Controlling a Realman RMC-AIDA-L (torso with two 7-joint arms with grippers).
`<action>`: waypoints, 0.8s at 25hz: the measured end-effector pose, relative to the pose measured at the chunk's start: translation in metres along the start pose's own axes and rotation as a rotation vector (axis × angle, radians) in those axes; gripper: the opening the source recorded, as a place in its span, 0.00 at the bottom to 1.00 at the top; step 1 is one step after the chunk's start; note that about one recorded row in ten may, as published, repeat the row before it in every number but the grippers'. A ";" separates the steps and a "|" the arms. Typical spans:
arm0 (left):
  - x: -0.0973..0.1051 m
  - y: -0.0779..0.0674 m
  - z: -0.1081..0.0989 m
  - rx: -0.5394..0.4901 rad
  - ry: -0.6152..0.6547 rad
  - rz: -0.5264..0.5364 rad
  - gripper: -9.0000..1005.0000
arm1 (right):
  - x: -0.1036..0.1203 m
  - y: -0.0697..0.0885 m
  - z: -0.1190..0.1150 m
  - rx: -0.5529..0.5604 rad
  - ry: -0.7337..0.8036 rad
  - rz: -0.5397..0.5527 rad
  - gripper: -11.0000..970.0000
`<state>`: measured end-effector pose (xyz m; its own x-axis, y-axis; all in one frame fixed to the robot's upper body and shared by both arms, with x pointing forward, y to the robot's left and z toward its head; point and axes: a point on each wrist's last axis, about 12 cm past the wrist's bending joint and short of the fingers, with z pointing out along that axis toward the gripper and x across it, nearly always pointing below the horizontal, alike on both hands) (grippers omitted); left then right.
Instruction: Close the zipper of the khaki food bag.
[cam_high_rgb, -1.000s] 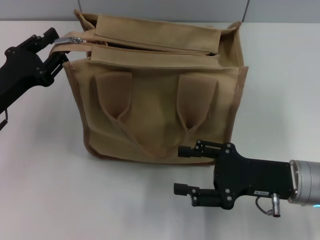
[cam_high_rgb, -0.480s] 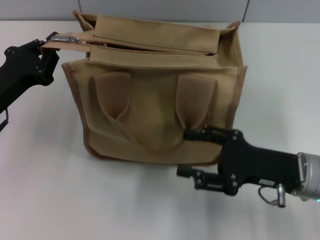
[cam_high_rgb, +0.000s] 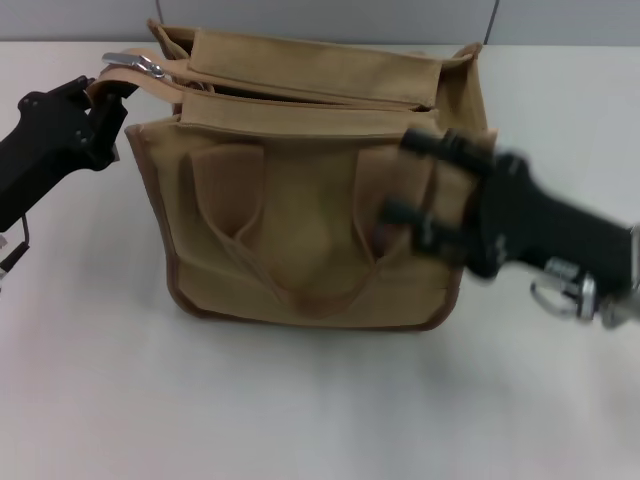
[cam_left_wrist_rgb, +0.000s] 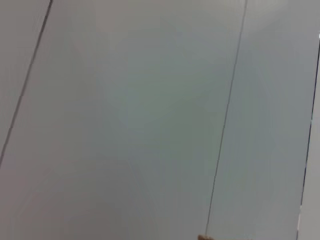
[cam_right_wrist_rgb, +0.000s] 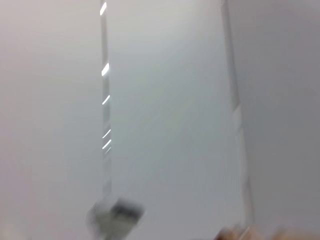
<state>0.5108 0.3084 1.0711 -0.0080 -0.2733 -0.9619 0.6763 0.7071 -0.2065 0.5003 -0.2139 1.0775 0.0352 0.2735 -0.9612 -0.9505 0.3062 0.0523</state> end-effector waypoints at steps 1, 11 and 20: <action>0.000 0.000 0.001 0.004 -0.002 -0.002 0.03 | -0.004 -0.004 0.002 0.013 -0.023 -0.013 0.76; 0.004 -0.006 0.009 0.031 -0.014 -0.041 0.03 | -0.023 -0.042 0.064 -0.032 0.001 -0.520 0.75; 0.005 -0.011 0.009 0.050 -0.034 -0.076 0.03 | -0.010 -0.043 0.096 -0.018 0.048 -0.918 0.75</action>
<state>0.5097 0.2932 1.0697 -0.0361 -0.3475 -0.9370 0.7105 0.6504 -0.2685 0.5707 -0.1428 1.1108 0.7656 -0.1084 -0.6341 -0.5609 0.3703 -0.7405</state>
